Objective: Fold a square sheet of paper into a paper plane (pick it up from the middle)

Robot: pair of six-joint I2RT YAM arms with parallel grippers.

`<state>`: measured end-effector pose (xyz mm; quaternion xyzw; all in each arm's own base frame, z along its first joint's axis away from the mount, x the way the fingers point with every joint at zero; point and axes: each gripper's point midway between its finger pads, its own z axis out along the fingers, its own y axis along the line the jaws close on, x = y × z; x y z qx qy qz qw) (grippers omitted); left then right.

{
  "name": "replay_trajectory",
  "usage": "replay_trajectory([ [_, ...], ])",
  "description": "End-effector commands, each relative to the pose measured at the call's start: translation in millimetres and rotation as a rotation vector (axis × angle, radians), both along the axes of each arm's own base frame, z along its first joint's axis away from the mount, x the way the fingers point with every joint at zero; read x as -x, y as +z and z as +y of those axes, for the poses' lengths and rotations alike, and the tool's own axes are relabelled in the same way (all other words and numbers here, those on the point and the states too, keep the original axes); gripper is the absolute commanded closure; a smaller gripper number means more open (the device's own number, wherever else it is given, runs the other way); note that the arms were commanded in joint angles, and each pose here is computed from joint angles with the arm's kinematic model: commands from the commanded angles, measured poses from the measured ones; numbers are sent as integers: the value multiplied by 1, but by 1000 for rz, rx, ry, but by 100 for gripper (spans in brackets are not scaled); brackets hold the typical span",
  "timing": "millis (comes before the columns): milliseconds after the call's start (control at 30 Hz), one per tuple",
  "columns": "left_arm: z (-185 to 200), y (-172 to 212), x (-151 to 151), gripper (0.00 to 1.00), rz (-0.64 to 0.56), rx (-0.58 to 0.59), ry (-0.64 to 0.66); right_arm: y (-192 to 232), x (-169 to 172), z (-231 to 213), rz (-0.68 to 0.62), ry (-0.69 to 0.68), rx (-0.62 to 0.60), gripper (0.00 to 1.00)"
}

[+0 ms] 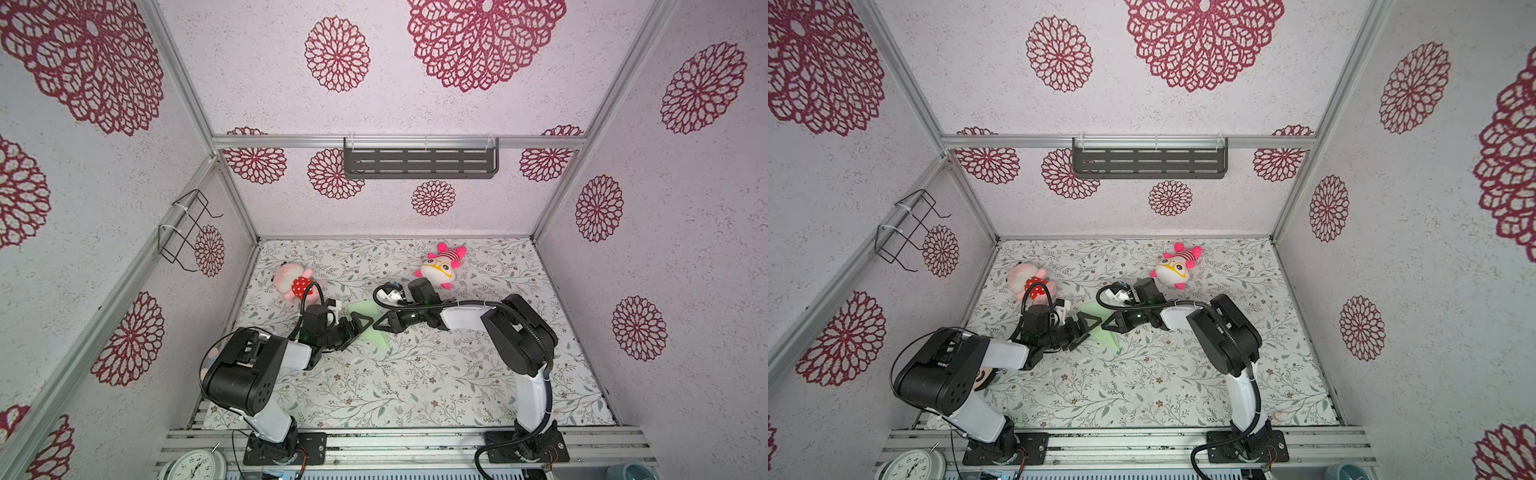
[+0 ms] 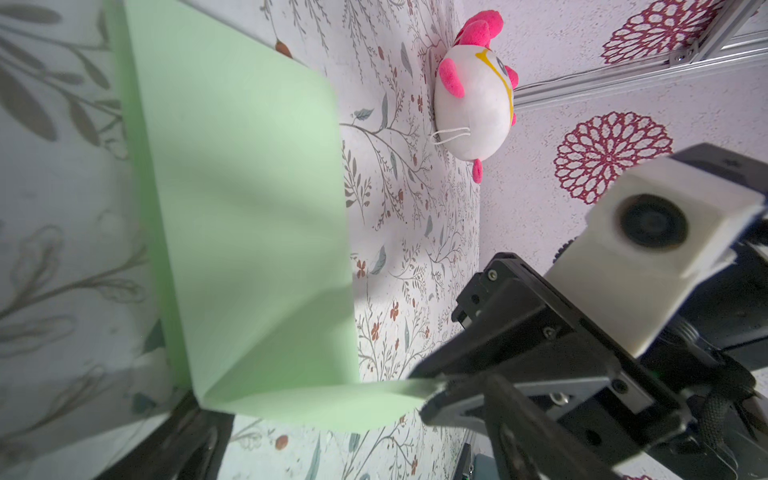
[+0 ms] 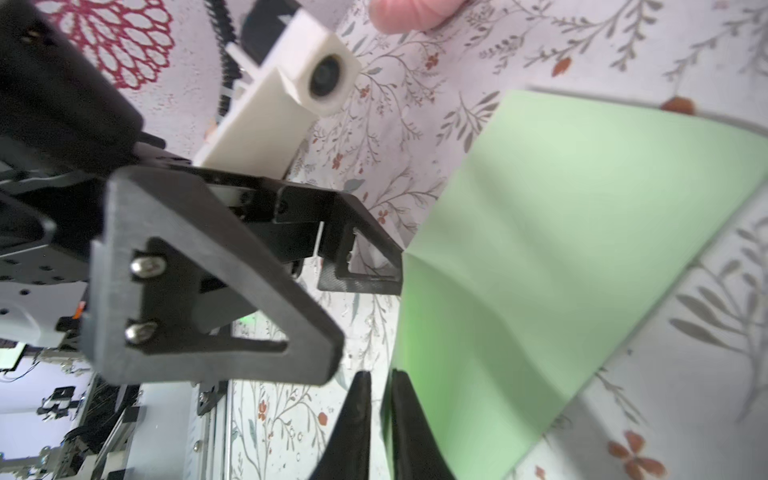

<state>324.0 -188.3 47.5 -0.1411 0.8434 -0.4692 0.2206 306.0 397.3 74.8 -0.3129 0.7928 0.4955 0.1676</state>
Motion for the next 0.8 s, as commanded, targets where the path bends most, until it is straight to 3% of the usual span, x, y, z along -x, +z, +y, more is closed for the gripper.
replay_trajectory([
  [0,-3,-1,-3,4,-25,-14,-17,-14,-17,-6,-18,-62,85,83],
  [267,-4,-4,-3,11,-23,-17,-27,-27,-27,-12,-25,-111,161,79],
  [500,-7,-3,-7,17,-16,11,-28,-37,-29,-14,-12,-118,196,88],
  [767,-13,3,-14,25,-16,80,-18,-49,-27,-17,4,-122,221,89],
])
